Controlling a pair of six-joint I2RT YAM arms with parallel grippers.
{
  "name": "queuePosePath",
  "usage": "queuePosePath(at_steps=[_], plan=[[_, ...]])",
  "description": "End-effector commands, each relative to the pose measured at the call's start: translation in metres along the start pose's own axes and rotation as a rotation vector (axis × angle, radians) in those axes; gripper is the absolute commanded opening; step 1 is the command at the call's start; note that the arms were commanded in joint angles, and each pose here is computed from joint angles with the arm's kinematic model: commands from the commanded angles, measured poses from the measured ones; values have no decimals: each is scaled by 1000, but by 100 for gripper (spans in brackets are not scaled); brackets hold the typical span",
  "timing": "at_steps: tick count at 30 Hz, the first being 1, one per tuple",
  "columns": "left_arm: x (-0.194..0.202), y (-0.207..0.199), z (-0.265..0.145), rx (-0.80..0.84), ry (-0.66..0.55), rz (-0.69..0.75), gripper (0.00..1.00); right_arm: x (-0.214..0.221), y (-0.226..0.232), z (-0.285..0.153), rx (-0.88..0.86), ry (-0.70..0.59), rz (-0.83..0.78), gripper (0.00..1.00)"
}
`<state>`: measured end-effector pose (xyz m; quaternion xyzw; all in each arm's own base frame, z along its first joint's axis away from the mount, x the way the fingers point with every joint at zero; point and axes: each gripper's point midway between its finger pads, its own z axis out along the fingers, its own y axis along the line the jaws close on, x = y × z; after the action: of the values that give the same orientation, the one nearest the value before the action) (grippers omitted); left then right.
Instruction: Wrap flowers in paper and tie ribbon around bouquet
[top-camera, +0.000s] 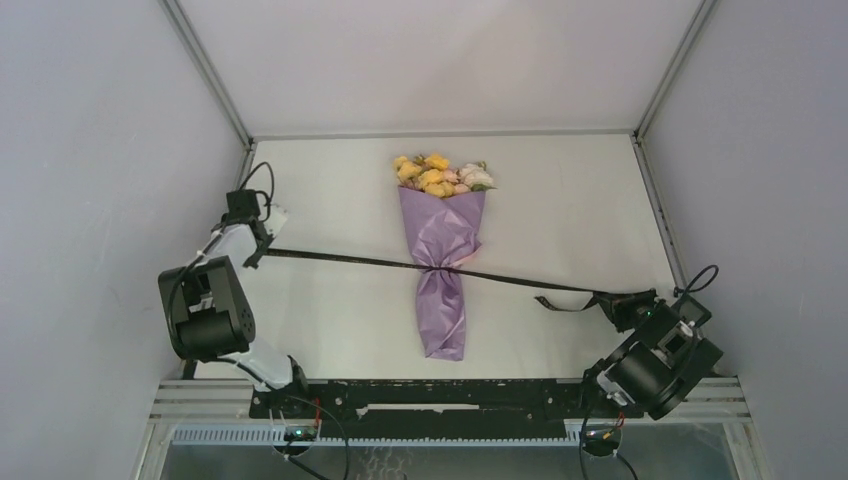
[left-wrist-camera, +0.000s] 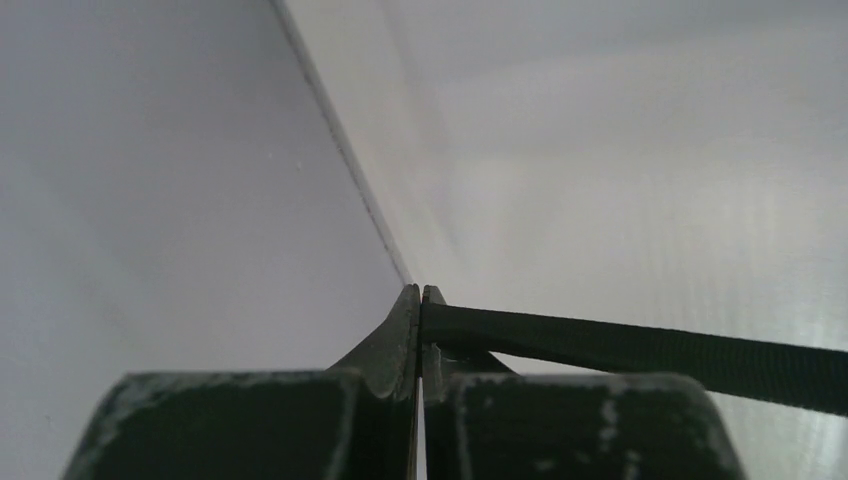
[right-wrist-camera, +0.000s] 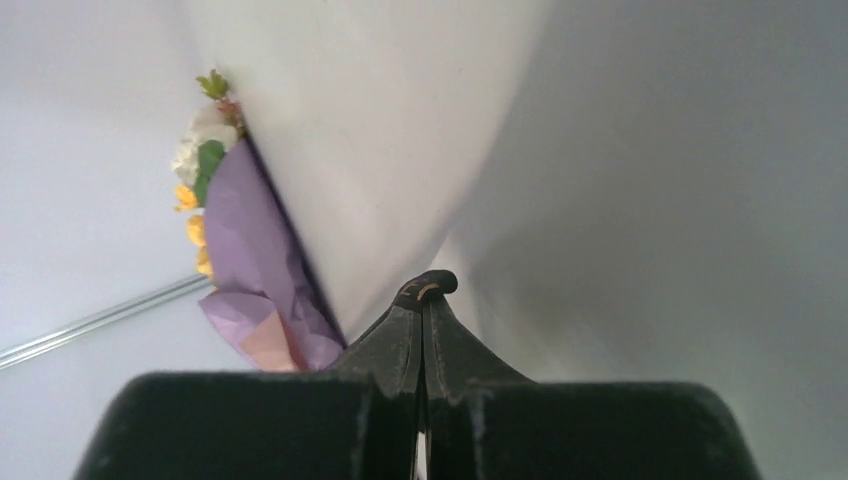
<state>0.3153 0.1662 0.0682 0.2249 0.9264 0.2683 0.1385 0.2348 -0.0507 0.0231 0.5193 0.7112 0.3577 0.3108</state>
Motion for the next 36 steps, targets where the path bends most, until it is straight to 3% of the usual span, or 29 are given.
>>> queuePosePath(at_steps=[1,6,10,14,19,20,22,24,27,30,36], plan=[[20,50,9,-155,44,-62,0,-44,17,-14,-68,-187,-50,0],[28,63,13,-178,58,-74,0,-70,20,-38,-58,-337,-55,0],[25,66,11,-174,39,-77,0,-71,36,-44,-61,-360,-162,0],[12,45,-3,-58,-26,-68,0,-9,102,-21,-140,-148,-536,0],[-48,-19,-71,171,-239,83,0,102,235,-49,-518,81,-995,0],[-67,-40,-93,223,-302,151,3,125,254,-57,-585,127,-1064,0],[-95,-85,-143,376,-443,274,42,176,288,-81,-739,243,-1194,0],[-114,-125,-196,502,-581,386,60,219,304,-98,-836,343,-1298,0],[-128,-186,-273,697,-777,546,65,245,331,-112,-899,399,-1270,0],[-127,-245,-319,889,-848,696,65,246,361,-111,-950,401,-1163,0],[-136,-341,-304,717,-878,1070,65,244,399,-96,-985,402,-1006,0]])
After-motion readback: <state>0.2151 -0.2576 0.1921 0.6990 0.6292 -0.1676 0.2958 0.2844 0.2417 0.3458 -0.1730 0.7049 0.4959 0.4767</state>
